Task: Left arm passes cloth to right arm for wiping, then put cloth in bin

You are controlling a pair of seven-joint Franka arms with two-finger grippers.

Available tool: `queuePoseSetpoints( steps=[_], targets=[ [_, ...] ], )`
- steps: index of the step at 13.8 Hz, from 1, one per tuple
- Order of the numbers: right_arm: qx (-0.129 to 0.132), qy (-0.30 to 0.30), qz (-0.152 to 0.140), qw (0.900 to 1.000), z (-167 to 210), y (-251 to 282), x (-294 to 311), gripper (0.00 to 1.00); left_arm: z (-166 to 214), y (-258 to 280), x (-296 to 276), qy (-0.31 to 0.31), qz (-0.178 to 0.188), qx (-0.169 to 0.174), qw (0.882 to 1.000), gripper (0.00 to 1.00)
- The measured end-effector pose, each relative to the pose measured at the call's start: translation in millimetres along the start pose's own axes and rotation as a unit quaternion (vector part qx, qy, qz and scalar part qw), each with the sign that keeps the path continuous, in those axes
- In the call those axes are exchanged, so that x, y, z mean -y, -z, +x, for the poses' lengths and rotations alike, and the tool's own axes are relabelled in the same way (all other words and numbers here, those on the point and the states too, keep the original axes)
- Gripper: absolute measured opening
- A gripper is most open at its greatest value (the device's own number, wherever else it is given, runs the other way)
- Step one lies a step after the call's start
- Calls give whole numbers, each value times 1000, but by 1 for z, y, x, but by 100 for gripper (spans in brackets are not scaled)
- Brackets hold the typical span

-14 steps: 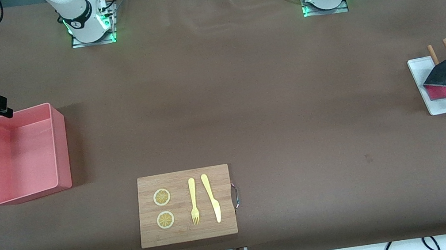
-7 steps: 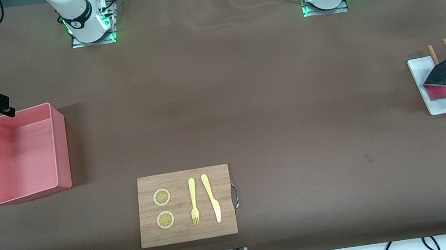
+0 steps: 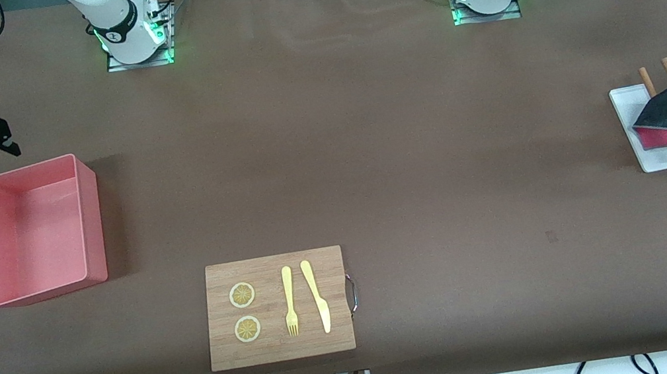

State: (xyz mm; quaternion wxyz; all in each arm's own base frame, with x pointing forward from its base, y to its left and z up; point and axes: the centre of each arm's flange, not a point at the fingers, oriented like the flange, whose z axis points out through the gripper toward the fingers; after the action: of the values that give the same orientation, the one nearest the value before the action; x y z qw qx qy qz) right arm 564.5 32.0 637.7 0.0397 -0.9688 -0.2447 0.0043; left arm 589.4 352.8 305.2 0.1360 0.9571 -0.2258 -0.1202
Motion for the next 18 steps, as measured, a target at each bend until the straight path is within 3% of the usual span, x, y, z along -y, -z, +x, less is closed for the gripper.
queuePoseSetpoints(
  steps=[2, 3, 5, 7, 12, 14, 18],
  targets=[
    [-21, 86, 58, 994, 2, -1, 9, 100, 0, 0, -1, -1, -3, 2, 1000, 27],
    [-35, 135, 80, 987, 2, -3, 4, 100, 0, -1, -2, -1, -4, 3, 1000, 26],
    [-65, 228, 130, 963, 9, -23, -8, 100, 0, -1, -2, -1, -5, 3, 1000, 19],
    [-100, 294, 187, 932, 24, -59, -23, 100, 0, -1, -2, -1, -6, 3, 1000, 2],
    [-177, 364, 317, 858, 58, -170, -50, 100, 1, 10, -13, -6, -22, 13, 1000, 2],
    [-209, 387, 352, 826, 67, -216, -52, 100, 0, 30, -30, -10, -34, 22, 999, 2],
    [-310, 410, 408, 754, 67, -302, -37, 100, -2, 86, -87, -3, -49, 37, 998, 2]
  ],
)
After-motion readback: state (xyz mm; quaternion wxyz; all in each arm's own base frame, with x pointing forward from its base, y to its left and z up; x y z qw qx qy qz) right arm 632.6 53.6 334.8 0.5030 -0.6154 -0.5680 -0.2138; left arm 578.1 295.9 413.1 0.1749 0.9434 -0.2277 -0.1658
